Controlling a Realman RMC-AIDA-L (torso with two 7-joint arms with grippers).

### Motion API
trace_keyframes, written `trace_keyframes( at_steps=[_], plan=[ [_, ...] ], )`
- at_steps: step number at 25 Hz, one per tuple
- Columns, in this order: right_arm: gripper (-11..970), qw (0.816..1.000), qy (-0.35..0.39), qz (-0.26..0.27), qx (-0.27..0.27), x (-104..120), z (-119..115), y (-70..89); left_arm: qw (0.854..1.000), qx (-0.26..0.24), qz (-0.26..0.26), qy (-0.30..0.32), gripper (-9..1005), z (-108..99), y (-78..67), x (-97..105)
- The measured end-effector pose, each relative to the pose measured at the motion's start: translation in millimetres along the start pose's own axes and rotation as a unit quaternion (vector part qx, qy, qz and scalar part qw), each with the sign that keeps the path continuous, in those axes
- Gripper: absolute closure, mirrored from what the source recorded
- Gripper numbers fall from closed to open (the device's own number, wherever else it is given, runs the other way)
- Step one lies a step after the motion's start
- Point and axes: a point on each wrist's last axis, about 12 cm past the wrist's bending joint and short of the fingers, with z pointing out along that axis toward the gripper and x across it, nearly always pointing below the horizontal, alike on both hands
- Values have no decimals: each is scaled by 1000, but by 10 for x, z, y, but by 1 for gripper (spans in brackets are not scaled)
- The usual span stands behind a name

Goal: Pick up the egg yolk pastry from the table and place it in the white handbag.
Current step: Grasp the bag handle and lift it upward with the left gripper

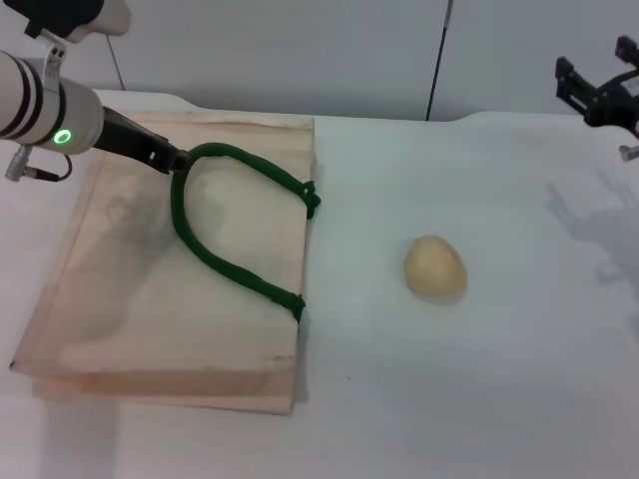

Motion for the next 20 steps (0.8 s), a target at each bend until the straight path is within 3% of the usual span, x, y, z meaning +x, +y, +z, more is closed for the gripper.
trace_keyframes(
  at_steps=[20],
  plan=[
    [183, 1000, -21, -3, 3, -99, -6, -18, 1000, 7, 13, 9, 586, 123, -83, -26]
  ],
)
